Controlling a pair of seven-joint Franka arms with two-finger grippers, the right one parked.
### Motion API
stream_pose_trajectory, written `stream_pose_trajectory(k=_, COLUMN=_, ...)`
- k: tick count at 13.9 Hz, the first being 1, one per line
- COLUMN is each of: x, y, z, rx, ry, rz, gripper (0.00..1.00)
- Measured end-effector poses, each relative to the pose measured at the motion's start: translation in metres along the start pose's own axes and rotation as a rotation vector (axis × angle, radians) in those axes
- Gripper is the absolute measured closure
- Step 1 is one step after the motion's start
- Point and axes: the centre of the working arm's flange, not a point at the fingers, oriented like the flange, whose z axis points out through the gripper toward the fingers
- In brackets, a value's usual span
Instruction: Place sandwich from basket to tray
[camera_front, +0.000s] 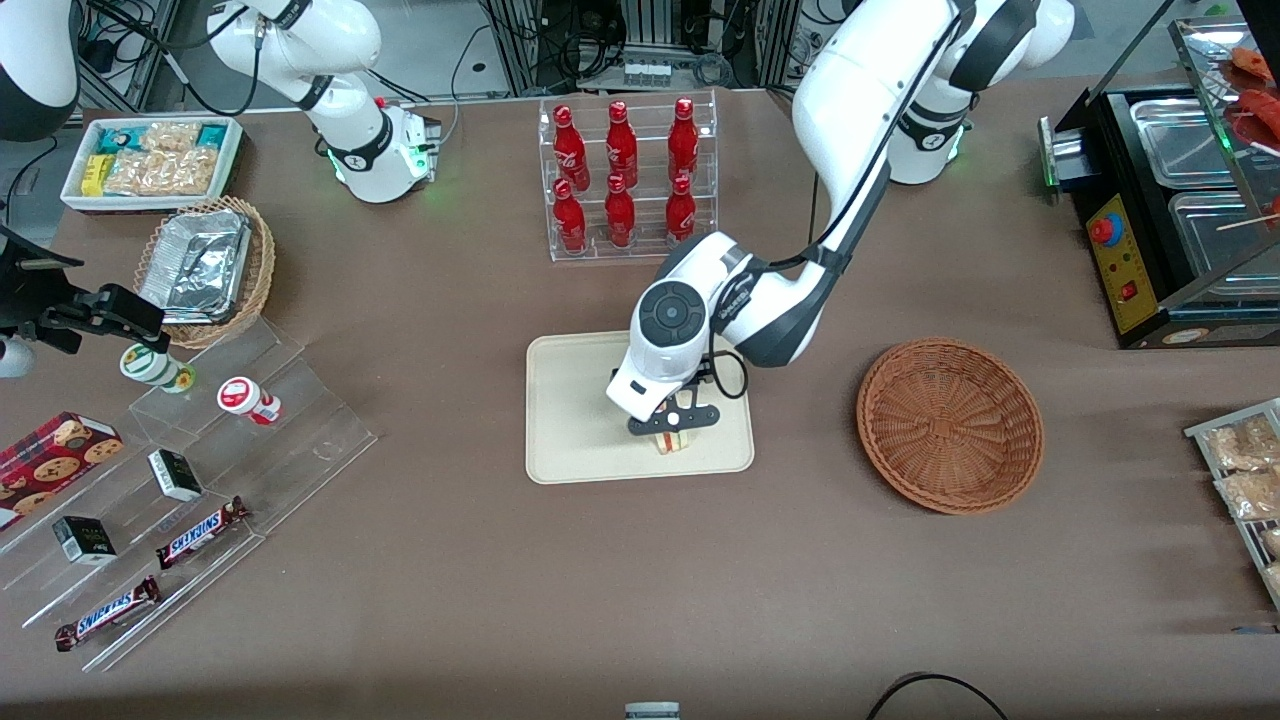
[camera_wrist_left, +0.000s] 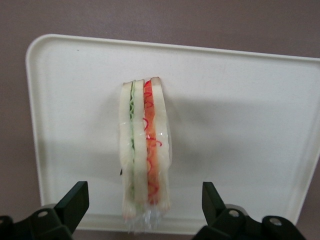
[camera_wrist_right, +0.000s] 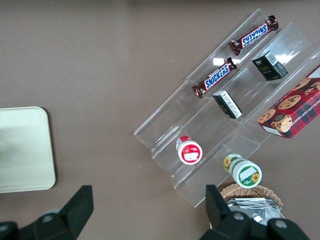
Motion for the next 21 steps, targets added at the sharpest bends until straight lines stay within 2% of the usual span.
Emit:
stream_pose_trajectory(k=2, x=-0.004, y=-0.001, z=-0.035, rx=0.01, ry=-0.007, rz=0.003, gripper=0.0)
stream_pose_trajectory(k=5, x=-0.01, y=-0.006, z=-0.08, rx=0.007, ry=0.003, rz=0.004, gripper=0.0)
stream_pose_trajectory(k=8, x=-0.004, y=-0.029, z=-0.114, rx=0.025, ry=-0.008, rz=0.01, gripper=0.0)
stream_pose_trajectory(k=11, x=0.013, y=-0.066, z=-0.141, rx=0.045, ry=-0.035, rz=0.071, gripper=0.0)
stream_pose_trajectory(k=13, x=0.024, y=-0.088, z=-0.158, rx=0.04, ry=-0.034, rz=0.121, gripper=0.0)
stream_pose_trajectory(k=17, x=0.041, y=-0.145, z=-0.198, rx=0.059, ry=-0.065, rz=0.084, gripper=0.0)
stream_pose_trajectory(k=21, x=0.06, y=-0.218, z=-0.229, rx=0.048, ry=-0.075, rz=0.1, gripper=0.0)
